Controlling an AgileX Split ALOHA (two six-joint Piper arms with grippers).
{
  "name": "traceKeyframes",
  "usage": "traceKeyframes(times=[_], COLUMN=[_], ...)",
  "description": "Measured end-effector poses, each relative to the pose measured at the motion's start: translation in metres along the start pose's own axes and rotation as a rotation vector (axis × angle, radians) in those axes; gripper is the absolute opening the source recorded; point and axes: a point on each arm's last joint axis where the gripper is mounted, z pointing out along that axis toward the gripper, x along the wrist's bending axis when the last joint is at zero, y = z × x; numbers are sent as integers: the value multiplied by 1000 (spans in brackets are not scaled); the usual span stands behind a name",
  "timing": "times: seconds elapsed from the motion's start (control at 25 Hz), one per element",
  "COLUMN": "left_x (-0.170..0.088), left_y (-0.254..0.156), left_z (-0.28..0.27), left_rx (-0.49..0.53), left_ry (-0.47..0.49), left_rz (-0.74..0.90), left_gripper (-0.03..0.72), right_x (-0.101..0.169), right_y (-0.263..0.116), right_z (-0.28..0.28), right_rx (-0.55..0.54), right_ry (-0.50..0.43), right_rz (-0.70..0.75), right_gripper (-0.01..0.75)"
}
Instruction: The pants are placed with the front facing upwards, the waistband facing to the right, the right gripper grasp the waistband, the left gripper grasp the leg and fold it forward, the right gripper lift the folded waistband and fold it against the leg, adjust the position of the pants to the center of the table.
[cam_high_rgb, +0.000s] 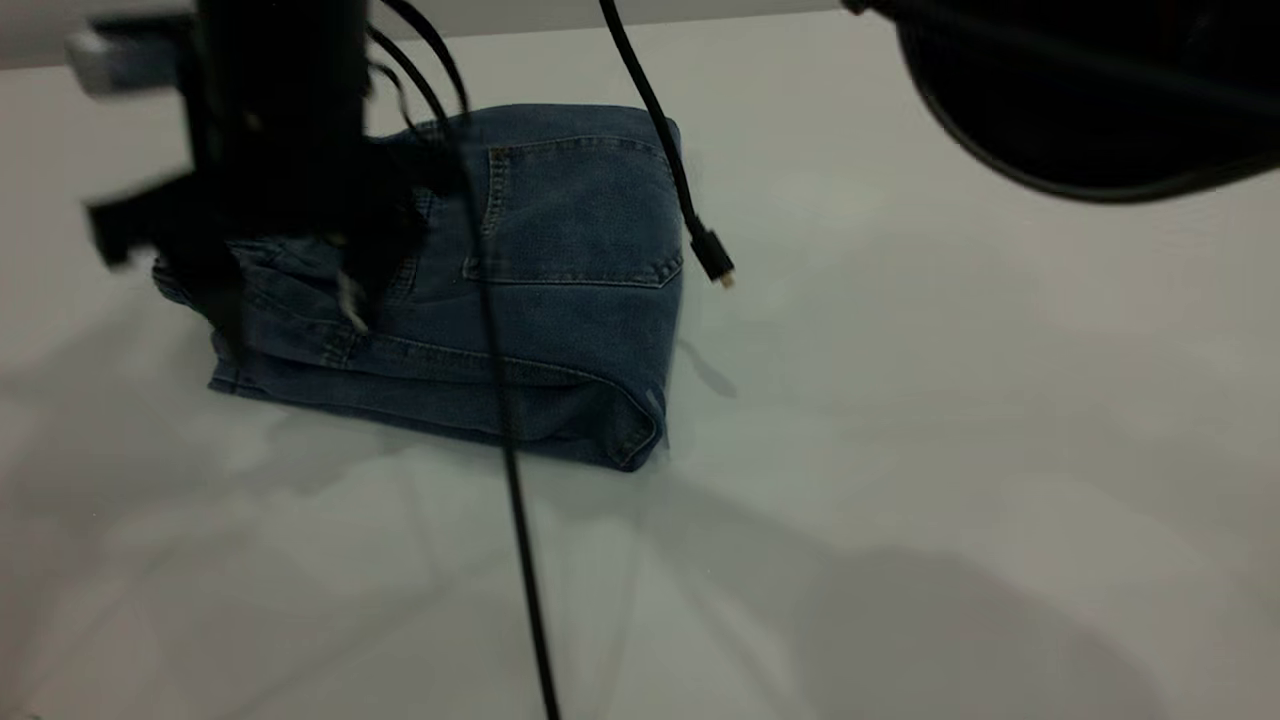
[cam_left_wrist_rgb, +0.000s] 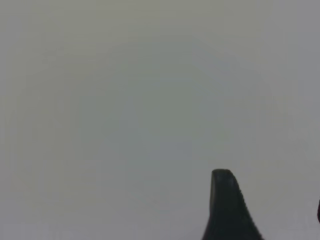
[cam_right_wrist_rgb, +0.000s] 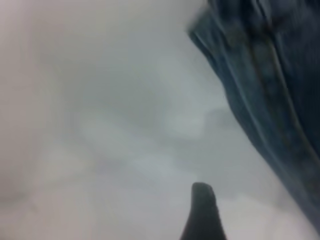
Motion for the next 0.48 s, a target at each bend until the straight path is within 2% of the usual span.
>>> traceKeyframes(times=[0.2,0.36,0.48], left_x=[0,0,0], left_y=[0,0,0], left_z=[0,0,0], left_rx=[-3,-3,-4], left_ry=[-1,-1,-2], left_rz=[0,0,1], left_gripper=[384,384,384], right_x=[3,-12,-29], right_y=[10,16,14], right_z=[-7,15,33], right_rx=[-81,-147,-121], right_ry=[15,-9,-30], right_rz=[17,28,60], right_gripper=[451,451,451])
